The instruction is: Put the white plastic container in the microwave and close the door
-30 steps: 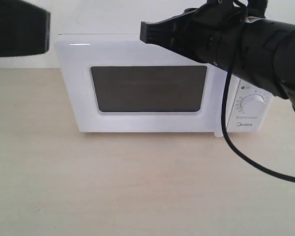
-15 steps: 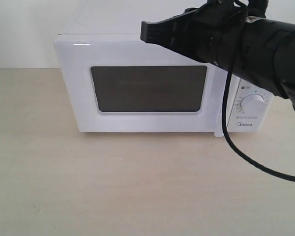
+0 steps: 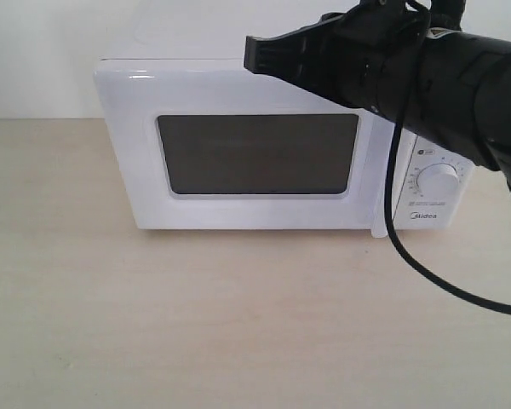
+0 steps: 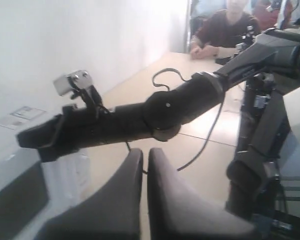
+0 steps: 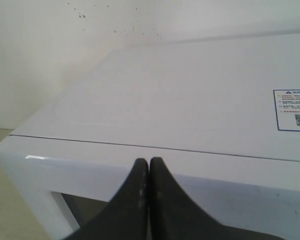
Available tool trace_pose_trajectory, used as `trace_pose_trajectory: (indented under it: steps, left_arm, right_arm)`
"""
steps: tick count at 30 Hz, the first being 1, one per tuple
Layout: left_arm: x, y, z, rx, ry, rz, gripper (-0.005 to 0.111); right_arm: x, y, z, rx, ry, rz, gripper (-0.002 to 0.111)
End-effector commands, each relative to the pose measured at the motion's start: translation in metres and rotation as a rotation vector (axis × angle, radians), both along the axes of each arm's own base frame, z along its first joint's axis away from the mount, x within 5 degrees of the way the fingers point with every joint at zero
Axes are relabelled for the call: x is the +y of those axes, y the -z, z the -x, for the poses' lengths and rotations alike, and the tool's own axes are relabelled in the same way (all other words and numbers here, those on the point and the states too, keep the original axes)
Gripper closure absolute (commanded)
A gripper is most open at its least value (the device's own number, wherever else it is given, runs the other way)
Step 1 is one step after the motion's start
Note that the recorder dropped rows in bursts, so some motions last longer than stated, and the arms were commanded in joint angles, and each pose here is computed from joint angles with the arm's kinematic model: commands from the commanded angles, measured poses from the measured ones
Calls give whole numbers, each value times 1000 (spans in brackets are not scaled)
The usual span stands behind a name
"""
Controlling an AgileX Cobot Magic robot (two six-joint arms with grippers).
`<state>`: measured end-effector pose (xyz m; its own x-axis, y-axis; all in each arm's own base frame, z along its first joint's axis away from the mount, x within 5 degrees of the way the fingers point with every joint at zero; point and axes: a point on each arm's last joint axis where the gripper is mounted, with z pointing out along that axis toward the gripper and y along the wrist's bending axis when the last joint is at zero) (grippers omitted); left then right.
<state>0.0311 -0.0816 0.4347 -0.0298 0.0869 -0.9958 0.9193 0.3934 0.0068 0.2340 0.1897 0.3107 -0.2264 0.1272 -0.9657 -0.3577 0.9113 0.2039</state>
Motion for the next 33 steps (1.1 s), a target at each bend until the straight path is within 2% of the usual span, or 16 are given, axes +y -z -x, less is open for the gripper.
trace_pose_trajectory:
  steps: [1,4,10,14,16,18,23,28,33]
  left_arm:
    - [20,-3,23,-136,-147,-48,102]
    - [39,5,31,-154,-351,-81,102]
    - [74,32,31,5,-868,-36,102]
    - [89,57,26,55,-1095,-11,102]
    - [91,73,21,18,-1140,-15,102]
    - [90,91,13,-14,-1133,-12,102]
    - [81,136,-5,-76,-1073,106,102]
    - [75,180,-15,56,-1053,241,102]
    - [75,211,-20,111,-1063,235,102]
  right_arm:
    - [-2,-5,0,-22,5,2,108]
    - [-2,-5,0,-22,5,2,108]
    - [-2,-5,0,-22,5,2,108]
    - [-2,-5,0,-22,5,2,108]
    - [-2,-5,0,-22,5,2,108]
    - [-2,-5,0,-22,5,2,108]
    - [-2,-5,0,-22,5,2,108]
    - [-2,-5,0,-22,5,2,108]
    - [-2,-5,0,-22,5,2,108]
